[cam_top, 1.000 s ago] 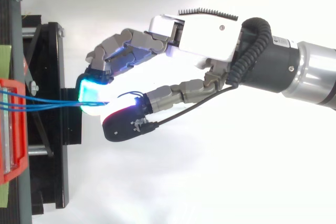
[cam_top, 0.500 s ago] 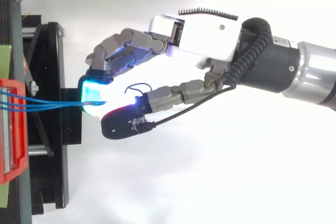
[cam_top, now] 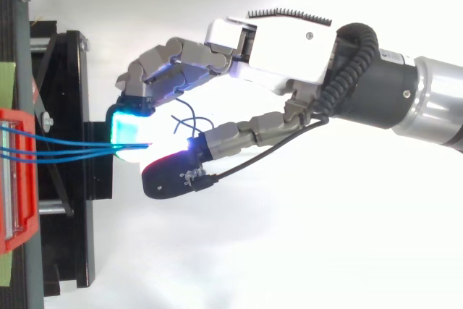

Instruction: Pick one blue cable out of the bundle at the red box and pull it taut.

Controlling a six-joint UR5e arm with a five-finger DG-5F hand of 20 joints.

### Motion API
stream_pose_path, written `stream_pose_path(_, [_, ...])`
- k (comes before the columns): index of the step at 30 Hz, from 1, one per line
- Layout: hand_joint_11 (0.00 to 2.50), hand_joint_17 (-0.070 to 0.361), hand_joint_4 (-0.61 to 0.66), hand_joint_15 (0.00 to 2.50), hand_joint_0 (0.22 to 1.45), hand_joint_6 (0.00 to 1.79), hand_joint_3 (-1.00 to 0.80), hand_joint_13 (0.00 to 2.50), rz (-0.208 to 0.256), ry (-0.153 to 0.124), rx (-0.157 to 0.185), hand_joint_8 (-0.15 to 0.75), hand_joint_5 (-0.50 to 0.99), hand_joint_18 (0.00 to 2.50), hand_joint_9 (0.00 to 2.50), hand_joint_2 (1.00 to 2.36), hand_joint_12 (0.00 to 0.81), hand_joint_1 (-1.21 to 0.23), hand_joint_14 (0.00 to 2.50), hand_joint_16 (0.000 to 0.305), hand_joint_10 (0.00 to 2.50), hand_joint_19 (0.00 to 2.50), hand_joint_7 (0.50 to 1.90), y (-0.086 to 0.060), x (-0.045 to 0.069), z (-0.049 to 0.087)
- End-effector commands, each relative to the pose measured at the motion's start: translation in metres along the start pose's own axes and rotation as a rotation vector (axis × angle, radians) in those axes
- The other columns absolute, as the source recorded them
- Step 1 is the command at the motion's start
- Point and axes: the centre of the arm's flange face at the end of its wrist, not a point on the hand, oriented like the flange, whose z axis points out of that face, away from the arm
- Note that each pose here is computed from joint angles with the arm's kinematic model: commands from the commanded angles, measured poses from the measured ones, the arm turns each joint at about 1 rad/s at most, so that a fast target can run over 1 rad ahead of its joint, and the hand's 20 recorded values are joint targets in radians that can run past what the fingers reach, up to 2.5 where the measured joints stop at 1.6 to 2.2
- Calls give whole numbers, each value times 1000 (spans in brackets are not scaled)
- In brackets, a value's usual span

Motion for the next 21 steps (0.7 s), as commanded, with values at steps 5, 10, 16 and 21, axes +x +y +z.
stream_pose_path(5, [385,119,-35,90,727,919,-284,329,-6,2,12,326,-173,396,596,1014,355,-929,3,53,8,96,956,9,-3,-4])
stream_pose_path(10, [368,120,26,79,760,916,-463,306,-9,5,29,315,-182,386,560,1002,353,-949,3,53,9,85,918,7,-3,-5])
stream_pose_path(16, [368,119,138,94,628,902,-500,297,-11,6,35,319,-176,363,555,1000,355,-930,4,53,7,118,878,7,-4,-6])
stream_pose_path(21, [369,125,149,110,536,886,-500,299,-11,6,35,338,-167,351,573,1000,368,-839,4,56,7,146,879,7,-4,-6])
